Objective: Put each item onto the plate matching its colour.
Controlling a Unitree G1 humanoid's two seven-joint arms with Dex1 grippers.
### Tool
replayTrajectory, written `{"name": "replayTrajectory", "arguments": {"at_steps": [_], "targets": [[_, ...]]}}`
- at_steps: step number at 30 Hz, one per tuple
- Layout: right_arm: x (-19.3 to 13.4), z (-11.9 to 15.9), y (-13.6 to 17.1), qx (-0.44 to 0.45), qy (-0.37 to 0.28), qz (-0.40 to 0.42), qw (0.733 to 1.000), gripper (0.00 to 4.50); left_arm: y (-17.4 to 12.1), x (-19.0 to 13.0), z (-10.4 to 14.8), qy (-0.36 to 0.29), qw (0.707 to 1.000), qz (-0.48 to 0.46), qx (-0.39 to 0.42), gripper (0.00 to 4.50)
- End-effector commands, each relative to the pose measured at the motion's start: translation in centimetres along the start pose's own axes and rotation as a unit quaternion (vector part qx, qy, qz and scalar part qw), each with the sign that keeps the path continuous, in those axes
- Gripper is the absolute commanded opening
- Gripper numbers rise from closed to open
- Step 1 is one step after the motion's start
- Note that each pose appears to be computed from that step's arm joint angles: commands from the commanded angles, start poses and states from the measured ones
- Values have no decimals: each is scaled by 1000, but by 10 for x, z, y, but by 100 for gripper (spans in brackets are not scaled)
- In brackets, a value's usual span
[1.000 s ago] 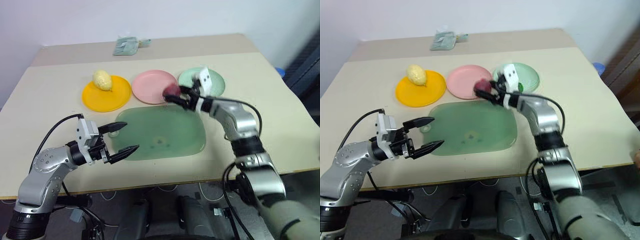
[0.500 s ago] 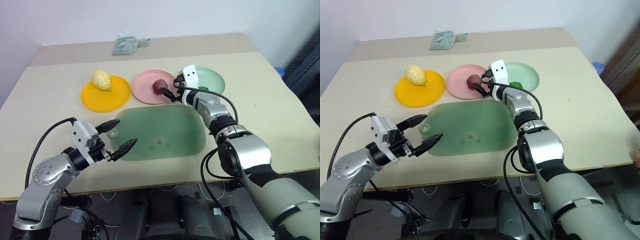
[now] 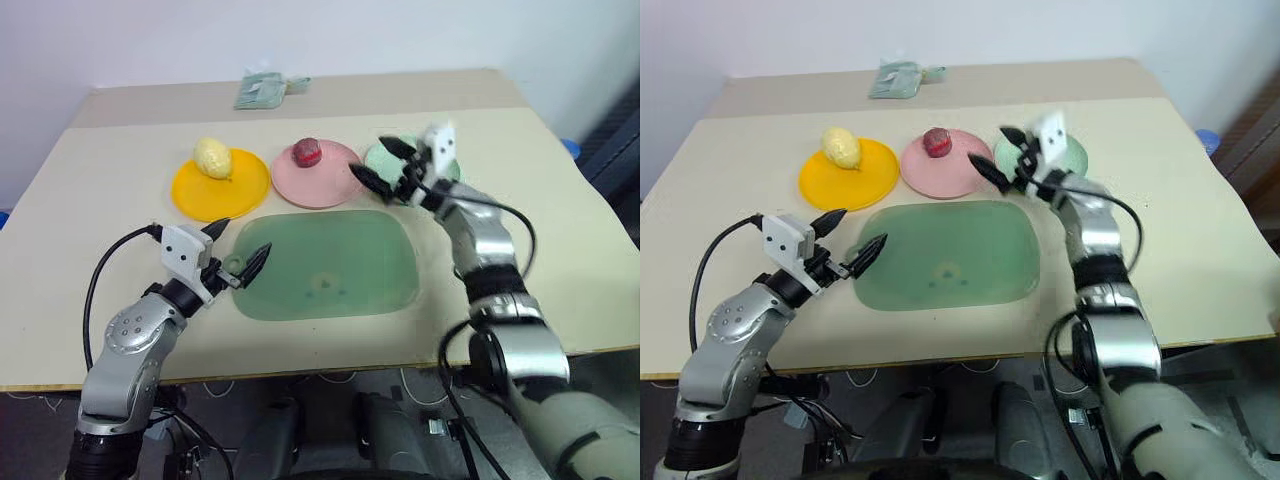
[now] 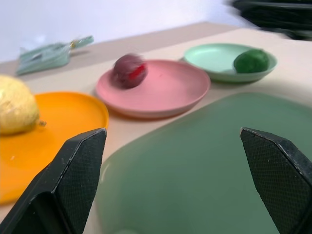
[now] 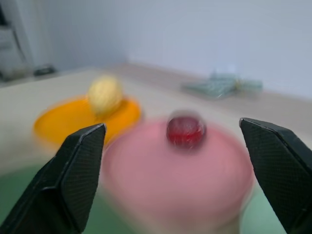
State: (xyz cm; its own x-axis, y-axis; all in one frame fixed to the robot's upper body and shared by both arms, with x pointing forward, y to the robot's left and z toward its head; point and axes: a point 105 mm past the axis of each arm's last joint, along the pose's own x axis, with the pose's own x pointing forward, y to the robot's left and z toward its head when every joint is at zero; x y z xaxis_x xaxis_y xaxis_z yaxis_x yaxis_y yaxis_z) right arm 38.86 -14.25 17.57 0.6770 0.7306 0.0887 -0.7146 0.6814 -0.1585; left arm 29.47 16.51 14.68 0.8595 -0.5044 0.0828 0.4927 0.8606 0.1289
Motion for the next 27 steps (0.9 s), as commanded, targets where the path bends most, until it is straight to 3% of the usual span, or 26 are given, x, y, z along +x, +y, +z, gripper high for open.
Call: {"name": "replayTrajectory", "arguments": {"at_steps": [1, 6, 11, 19, 27], "targets": [[-35, 22, 5, -26, 6, -9, 1000, 446, 7, -4, 7, -21, 1000, -6, 8, 450], [-90, 9, 8, -20, 65, -54, 996, 446, 9, -1, 8, -35, 999, -18, 3, 450], [-120, 3, 14, -12, 93, -84, 992, 446, 4, 3, 12, -50, 997, -50, 9, 450], [-131, 2, 11, -7, 94, -114, 989, 446, -5, 12, 10, -37, 996, -78, -8, 450], [-125, -2, 7, 0, 84, -116, 990, 446, -11, 1, 5, -7, 996, -88, -1, 450]]}}
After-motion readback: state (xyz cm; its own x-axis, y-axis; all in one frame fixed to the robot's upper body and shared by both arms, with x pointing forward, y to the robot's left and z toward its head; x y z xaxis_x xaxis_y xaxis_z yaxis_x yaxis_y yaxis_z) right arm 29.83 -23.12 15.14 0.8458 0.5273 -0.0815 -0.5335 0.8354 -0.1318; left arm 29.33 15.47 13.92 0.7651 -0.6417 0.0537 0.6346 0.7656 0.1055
